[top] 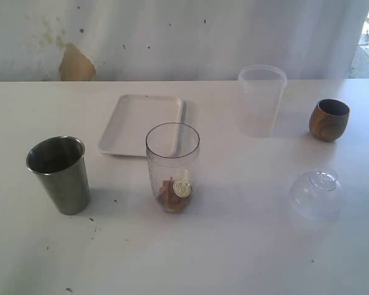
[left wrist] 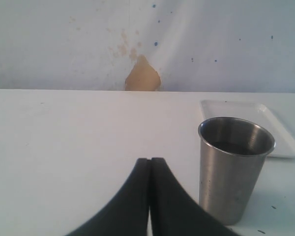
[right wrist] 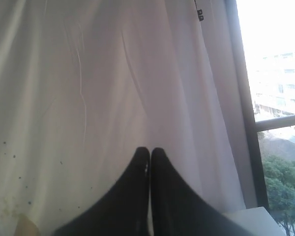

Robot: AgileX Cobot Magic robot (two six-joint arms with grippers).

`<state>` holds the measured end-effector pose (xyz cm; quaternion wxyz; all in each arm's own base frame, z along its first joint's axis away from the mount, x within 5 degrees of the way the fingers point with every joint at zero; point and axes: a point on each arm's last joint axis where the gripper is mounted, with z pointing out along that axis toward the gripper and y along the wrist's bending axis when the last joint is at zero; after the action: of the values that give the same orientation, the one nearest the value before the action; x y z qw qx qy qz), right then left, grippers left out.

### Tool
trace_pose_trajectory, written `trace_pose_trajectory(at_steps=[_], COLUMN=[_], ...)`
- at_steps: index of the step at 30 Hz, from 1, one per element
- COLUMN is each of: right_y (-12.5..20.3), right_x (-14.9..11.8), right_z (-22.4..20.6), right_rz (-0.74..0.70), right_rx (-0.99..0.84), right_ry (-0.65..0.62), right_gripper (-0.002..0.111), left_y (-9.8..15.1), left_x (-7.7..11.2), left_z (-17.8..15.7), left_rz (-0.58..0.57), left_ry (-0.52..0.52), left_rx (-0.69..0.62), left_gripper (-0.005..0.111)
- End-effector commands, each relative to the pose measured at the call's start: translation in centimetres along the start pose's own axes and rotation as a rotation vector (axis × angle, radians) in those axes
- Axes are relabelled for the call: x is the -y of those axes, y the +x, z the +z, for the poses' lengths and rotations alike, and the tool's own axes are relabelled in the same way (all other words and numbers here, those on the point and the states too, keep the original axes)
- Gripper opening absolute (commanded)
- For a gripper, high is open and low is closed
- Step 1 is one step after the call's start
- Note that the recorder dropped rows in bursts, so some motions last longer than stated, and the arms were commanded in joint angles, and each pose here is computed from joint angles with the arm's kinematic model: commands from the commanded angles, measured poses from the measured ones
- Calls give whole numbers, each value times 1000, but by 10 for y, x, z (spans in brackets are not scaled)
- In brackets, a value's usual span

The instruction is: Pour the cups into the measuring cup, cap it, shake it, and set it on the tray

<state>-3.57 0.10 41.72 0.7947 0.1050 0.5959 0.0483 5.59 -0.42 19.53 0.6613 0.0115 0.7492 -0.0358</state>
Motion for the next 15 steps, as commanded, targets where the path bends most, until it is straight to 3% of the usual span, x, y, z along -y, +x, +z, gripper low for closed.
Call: trace_pose_trajectory(at_steps=[1,5,8,15], right_y=[7,33,60,113], right_x=[3,8,12,22], right_z=[-5,-2,10,28], right_rz=[-13,-130,-250,-294], right_rx=[85,136,68,-19], right_ry=[-46,-60,-53,-57], right_gripper=[0,0,0,0], left_y=[0,0,0,0], left_x=[0,0,0,0], left_z=[0,0,0,0], left_rz=[3,3,3,3], left_ry=[1,1,1,1], left_rx=[14,14,14,14], left_gripper=[0,0,0,0])
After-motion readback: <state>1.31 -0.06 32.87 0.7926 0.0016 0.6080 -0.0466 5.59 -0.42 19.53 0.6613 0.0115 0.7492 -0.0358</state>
